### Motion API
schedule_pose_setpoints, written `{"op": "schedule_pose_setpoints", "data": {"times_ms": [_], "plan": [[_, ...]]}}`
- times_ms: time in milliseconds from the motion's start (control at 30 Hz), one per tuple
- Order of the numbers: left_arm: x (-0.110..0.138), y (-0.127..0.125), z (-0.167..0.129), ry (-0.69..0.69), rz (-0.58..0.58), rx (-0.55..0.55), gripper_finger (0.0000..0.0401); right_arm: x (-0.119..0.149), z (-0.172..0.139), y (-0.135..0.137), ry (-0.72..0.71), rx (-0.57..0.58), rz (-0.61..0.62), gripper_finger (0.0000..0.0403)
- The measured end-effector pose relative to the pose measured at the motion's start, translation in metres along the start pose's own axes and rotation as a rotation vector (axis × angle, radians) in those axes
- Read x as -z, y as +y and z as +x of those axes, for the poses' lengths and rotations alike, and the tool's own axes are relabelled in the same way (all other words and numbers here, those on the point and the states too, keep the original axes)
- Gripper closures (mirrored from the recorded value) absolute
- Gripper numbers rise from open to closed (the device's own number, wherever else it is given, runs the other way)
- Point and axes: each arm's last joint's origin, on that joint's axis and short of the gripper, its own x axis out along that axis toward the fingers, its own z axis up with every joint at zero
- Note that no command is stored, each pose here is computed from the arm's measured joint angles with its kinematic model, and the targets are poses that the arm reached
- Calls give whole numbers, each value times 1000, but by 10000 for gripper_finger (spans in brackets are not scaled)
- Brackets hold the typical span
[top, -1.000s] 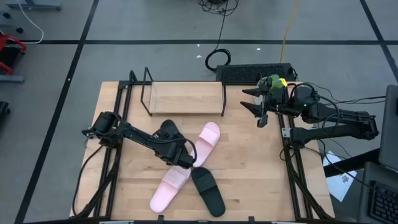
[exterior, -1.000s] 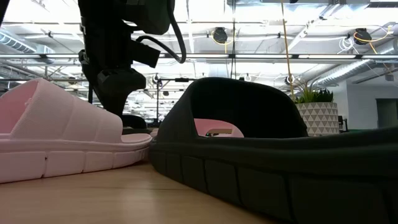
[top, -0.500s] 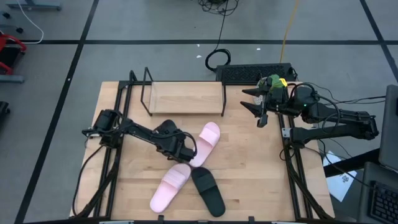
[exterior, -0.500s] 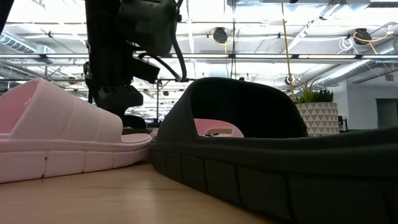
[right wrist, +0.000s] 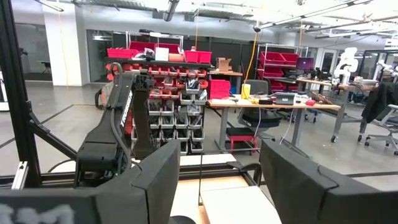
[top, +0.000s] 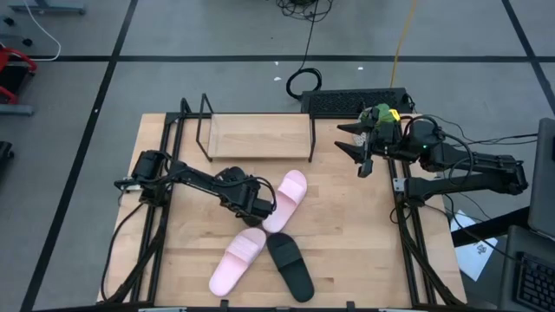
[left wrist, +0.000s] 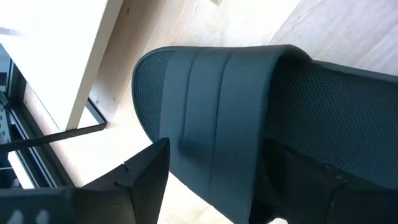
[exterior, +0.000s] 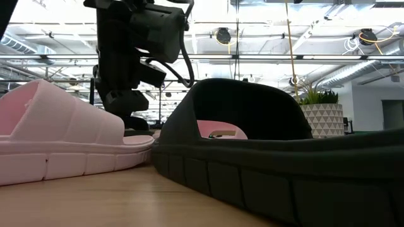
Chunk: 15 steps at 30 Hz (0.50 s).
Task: Pick and place slides into the shelf
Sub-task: Put the top black slipper on the shelf
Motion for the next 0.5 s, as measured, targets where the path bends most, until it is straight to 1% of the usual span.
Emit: {"op": "schedule_pose_setpoints", "data": {"times_ms": [133,367,500], "plan": [[0,-1,0,-7,-4,4,143,0,0,0,0,0,0,190],[-5,-8,-2,-65,-33,63,144,1,0,0,7,0,5,190],[-5,-8,-2,-78,-30,48,144,1,0,0,11,0,10,190]]}}
